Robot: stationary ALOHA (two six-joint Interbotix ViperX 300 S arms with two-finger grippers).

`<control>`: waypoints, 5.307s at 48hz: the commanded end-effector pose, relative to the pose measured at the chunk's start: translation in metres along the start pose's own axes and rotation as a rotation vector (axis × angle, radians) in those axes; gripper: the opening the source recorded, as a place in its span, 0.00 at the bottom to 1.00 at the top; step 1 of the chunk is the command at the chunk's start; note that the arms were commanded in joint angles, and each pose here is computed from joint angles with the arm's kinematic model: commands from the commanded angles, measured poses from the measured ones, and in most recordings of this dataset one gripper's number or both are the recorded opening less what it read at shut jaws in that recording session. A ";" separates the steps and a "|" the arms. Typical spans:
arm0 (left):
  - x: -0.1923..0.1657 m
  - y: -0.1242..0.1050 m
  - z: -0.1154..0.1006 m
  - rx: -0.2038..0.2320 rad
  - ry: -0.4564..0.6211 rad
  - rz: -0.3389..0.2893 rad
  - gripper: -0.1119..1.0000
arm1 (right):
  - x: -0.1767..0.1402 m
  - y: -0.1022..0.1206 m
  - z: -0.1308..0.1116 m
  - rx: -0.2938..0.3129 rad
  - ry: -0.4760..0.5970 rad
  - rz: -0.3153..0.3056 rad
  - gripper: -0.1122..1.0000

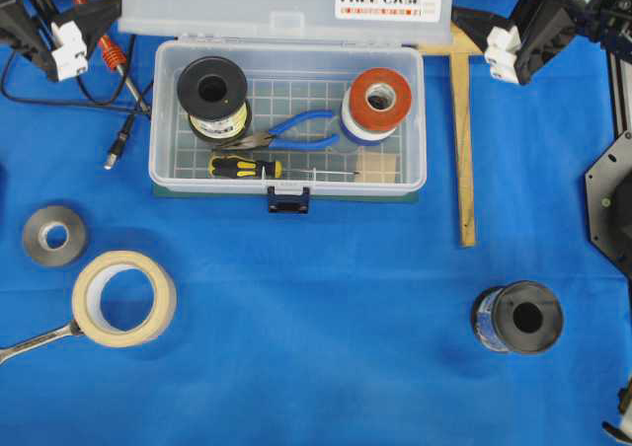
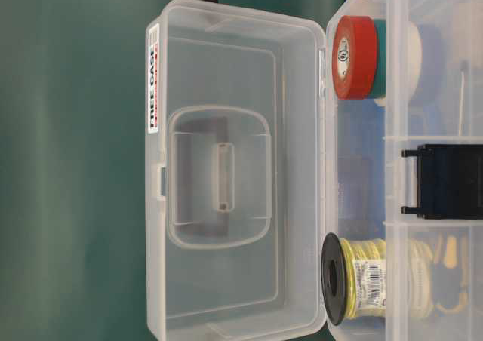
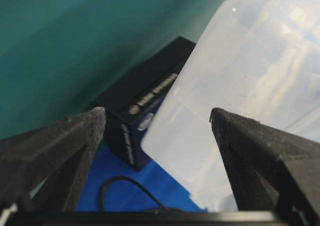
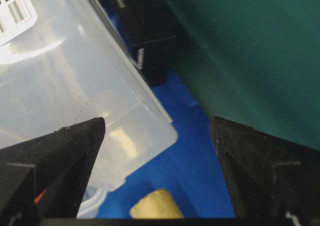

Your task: Open the tool box with both arms.

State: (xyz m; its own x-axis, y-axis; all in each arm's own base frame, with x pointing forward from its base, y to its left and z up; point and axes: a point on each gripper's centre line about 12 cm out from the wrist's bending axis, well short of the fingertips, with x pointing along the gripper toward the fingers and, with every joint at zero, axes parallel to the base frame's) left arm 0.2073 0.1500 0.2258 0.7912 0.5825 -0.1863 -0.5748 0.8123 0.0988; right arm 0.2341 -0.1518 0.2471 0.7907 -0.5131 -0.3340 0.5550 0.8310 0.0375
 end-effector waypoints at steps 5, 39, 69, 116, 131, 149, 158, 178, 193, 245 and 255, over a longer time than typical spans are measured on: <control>0.013 0.004 0.005 0.031 0.005 0.014 0.91 | 0.006 -0.004 0.015 0.010 -0.042 -0.015 0.88; 0.043 0.041 -0.006 0.026 0.087 0.127 0.91 | 0.033 -0.047 0.013 0.055 -0.003 -0.142 0.88; 0.051 0.051 -0.016 0.023 0.132 0.153 0.91 | 0.040 -0.058 0.004 0.067 0.031 -0.173 0.88; 0.003 0.042 -0.027 -0.011 0.133 0.153 0.91 | -0.012 -0.047 -0.008 0.086 0.014 -0.164 0.88; -0.010 -0.024 -0.027 0.042 0.158 -0.107 0.91 | -0.010 0.028 -0.021 -0.009 0.099 0.096 0.88; -0.034 -0.098 -0.025 0.129 0.118 -0.416 0.91 | -0.028 0.113 -0.044 -0.150 0.193 0.396 0.88; -0.045 -0.120 -0.026 0.157 0.117 -0.518 0.91 | -0.031 0.131 -0.050 -0.179 0.220 0.456 0.88; -0.090 -0.108 -0.014 0.133 0.066 -0.575 0.91 | -0.084 0.105 -0.044 -0.169 0.175 0.466 0.88; -0.118 -0.092 -0.024 0.119 0.052 -0.590 0.90 | -0.111 0.086 -0.062 -0.146 0.164 0.469 0.88; -0.121 -0.090 -0.034 0.112 0.061 -0.590 0.89 | -0.111 0.082 -0.076 -0.121 0.194 0.460 0.88; -0.121 -0.090 -0.035 0.113 0.064 -0.590 0.89 | -0.111 0.082 -0.076 -0.122 0.196 0.459 0.88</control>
State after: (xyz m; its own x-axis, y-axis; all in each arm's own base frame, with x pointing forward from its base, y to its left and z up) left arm 0.1542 0.0057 0.2021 0.9518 0.0342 -0.3049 -0.0146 0.9977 0.0662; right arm 0.1699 -0.0098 0.2097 0.8688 -0.0480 -0.4929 0.1198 0.9861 0.1151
